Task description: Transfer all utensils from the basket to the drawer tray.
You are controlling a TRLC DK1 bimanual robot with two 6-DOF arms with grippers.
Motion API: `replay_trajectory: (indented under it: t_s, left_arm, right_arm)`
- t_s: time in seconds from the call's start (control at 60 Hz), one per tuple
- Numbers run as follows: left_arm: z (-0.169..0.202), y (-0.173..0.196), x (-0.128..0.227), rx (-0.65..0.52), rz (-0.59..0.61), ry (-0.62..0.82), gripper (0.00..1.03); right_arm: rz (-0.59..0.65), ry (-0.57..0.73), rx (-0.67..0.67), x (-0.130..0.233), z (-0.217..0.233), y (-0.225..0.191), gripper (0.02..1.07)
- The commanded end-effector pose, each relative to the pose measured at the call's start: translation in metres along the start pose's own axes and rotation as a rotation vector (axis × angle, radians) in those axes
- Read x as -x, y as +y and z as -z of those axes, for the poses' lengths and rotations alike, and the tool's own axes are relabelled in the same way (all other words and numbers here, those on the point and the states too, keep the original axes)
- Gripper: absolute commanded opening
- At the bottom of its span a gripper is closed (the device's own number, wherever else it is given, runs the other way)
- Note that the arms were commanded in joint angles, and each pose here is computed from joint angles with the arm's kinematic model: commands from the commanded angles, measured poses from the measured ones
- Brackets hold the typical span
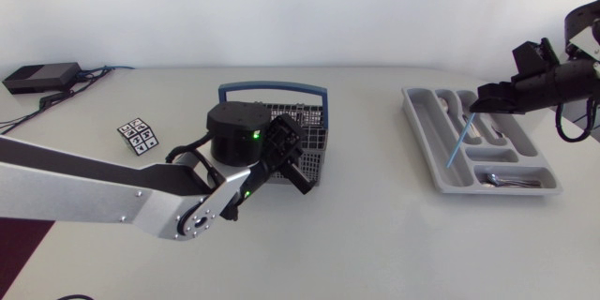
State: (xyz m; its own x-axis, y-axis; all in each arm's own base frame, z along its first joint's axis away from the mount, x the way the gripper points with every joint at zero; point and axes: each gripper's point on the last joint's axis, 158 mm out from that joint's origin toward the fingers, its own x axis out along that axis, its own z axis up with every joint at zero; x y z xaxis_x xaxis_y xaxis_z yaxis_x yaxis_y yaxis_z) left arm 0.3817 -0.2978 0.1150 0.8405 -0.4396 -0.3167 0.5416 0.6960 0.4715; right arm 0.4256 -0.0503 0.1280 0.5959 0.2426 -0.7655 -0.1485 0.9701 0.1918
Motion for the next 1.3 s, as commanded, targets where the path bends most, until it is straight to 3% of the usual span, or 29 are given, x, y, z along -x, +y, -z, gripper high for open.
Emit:
replay_trajectory:
  t_s: [0.0, 0.35, 0.817, 1.167, 1.233, 1.283]
  left_arm:
    - [-0.013, 0.018, 0.004, -0.009, -0.037, -0.028, 0.04]
    - [-0.052, 0.049, 0.024, 0.016, -0.075, -0.084, 0.04]
    - [-0.105, 0.068, 0.050, 0.072, -0.009, -0.075, 0.04]
    - [-0.128, 0.073, 0.069, 0.098, 0.017, -0.071, 0.04]
    - [-0.130, 0.073, 0.073, 0.108, 0.023, -0.073, 0.04]
    - [-0.133, 0.074, 0.076, 0.110, 0.028, -0.075, 0.04]
  right_arm:
    - [0.004, 0.033, 0.018, -0.008, 0.001, 0.000, 0.14]
    - [0.023, 0.121, 0.011, -0.031, 0.011, -0.007, 0.14]
    - [0.024, 0.216, 0.012, -0.070, 0.012, -0.010, 0.15]
    - [0.062, 0.271, -0.016, -0.121, 0.009, -0.036, 0.16]
    - [0.069, 0.282, -0.018, -0.131, 0.012, -0.042, 0.17]
    - [0.078, 0.280, -0.017, -0.136, 0.013, -0.045, 0.30]
